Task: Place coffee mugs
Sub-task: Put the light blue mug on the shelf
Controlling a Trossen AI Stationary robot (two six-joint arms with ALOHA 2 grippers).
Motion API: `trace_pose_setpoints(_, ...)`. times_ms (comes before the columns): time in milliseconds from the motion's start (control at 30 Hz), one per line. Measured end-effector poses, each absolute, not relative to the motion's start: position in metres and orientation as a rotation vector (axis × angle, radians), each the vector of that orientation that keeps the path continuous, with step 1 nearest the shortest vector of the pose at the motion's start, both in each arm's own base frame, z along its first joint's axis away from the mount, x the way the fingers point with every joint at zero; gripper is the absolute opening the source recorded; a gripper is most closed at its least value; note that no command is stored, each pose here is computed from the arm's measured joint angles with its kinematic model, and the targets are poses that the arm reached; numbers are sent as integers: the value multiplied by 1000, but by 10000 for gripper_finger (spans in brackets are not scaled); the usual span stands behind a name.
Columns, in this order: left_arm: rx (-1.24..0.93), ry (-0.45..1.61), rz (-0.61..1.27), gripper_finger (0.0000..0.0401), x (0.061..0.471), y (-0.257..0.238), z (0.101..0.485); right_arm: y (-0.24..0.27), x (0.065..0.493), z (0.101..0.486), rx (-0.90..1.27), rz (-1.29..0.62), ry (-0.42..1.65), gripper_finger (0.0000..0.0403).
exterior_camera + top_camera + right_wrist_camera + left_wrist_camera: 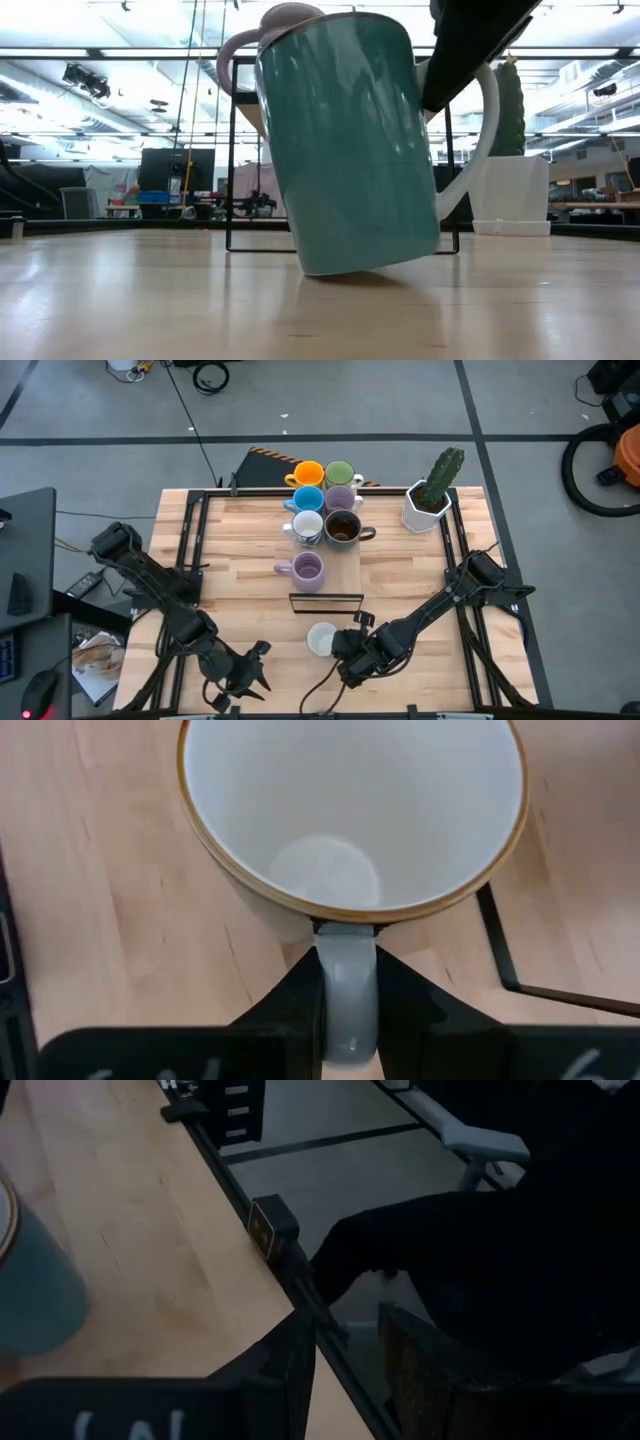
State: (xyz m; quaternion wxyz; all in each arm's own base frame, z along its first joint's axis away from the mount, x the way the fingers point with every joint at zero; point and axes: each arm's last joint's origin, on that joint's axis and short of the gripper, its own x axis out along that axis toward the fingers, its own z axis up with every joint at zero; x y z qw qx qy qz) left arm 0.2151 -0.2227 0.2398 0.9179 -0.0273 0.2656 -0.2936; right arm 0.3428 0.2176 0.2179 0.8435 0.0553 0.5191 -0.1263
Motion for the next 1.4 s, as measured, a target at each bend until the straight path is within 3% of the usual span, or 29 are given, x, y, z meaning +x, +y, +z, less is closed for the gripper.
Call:
trace_pose_setpoints(367, -26, 595, -588, 117, 211, -219, 238, 216, 339, 224, 79, -238, 1108, 65)
trace_pose_setpoints(967, -40, 565, -602, 117, 200, -210, 256, 200, 306, 309, 12, -127, 877, 65)
trace_pose_setpoints(1400, -45, 575, -645, 117, 199, -211, 256, 159, 273, 374, -97, -70, 722, 64)
